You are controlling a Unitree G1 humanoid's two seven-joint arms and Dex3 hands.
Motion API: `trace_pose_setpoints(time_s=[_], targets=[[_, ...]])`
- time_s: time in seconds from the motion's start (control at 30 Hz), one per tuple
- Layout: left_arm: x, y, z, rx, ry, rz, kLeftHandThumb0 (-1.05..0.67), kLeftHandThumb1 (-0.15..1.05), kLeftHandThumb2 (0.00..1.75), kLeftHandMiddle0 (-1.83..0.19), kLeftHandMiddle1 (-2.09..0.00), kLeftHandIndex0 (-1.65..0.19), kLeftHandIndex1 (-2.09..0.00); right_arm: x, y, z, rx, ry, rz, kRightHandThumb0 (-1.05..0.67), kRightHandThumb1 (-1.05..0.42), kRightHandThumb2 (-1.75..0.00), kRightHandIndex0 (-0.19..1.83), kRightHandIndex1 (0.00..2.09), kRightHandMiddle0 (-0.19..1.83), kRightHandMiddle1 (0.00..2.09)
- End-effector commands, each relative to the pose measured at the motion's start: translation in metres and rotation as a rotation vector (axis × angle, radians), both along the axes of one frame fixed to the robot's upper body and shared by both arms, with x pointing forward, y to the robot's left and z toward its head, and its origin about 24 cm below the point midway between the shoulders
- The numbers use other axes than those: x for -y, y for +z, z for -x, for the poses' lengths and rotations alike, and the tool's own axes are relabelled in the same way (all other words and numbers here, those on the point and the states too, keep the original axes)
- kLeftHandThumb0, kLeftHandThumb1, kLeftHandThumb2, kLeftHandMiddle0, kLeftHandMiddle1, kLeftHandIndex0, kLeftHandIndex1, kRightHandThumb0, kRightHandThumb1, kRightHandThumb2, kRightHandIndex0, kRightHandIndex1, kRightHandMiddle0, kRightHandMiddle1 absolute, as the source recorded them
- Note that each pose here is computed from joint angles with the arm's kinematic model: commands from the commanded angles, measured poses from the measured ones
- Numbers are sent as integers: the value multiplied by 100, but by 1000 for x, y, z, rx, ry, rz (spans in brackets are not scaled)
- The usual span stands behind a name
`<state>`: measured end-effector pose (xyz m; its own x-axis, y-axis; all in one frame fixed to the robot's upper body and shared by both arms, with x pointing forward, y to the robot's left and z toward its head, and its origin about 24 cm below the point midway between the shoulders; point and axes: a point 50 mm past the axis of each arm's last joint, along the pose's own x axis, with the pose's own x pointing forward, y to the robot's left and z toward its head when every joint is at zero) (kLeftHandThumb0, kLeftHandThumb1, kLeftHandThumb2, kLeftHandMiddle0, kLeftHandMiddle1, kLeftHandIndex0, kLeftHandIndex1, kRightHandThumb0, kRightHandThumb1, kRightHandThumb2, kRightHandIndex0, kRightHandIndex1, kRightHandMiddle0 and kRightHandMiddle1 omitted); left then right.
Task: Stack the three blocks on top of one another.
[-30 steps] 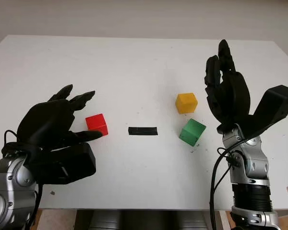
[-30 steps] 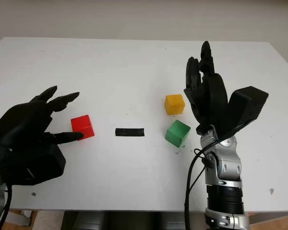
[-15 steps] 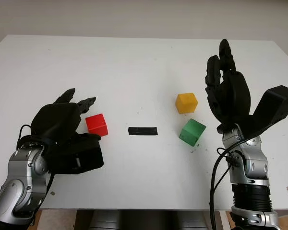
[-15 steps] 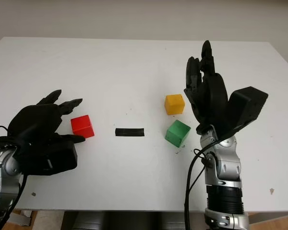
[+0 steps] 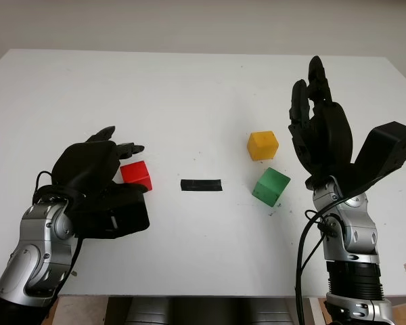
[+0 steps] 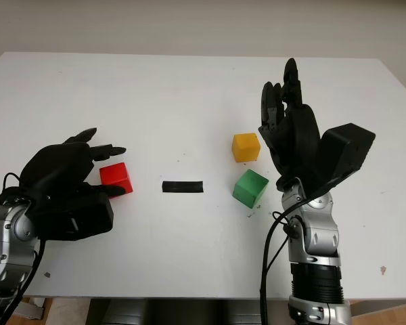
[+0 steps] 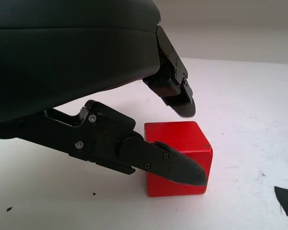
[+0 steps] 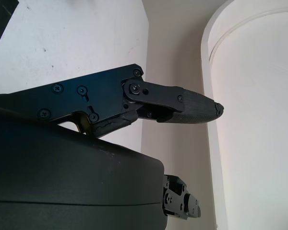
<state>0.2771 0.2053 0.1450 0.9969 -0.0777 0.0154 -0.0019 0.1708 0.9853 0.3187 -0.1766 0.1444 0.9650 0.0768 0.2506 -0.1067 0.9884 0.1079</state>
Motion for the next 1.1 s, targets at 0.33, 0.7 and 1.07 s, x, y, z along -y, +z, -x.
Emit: trace_pose_setpoints(time_s=[0.33,0.7,1.07], targets=[[3,-1,0,40,-28,-24,-41,99,5,-39,-6,-45,-112,1,4,-1,31,-5,13,-68,-105,-54,-19,2,-19,2],[9,5,2,29,13,-210,-57,100,5,-27,-4,-32,-82,2,3,0,29,-2,-5,-68,-105,-53,-19,1,-19,3],[16,12,8,130,-126,4,-35,100,5,-37,-5,-36,-127,1,3,0,28,-4,-8,-67,-105,-52,-19,1,-19,3]])
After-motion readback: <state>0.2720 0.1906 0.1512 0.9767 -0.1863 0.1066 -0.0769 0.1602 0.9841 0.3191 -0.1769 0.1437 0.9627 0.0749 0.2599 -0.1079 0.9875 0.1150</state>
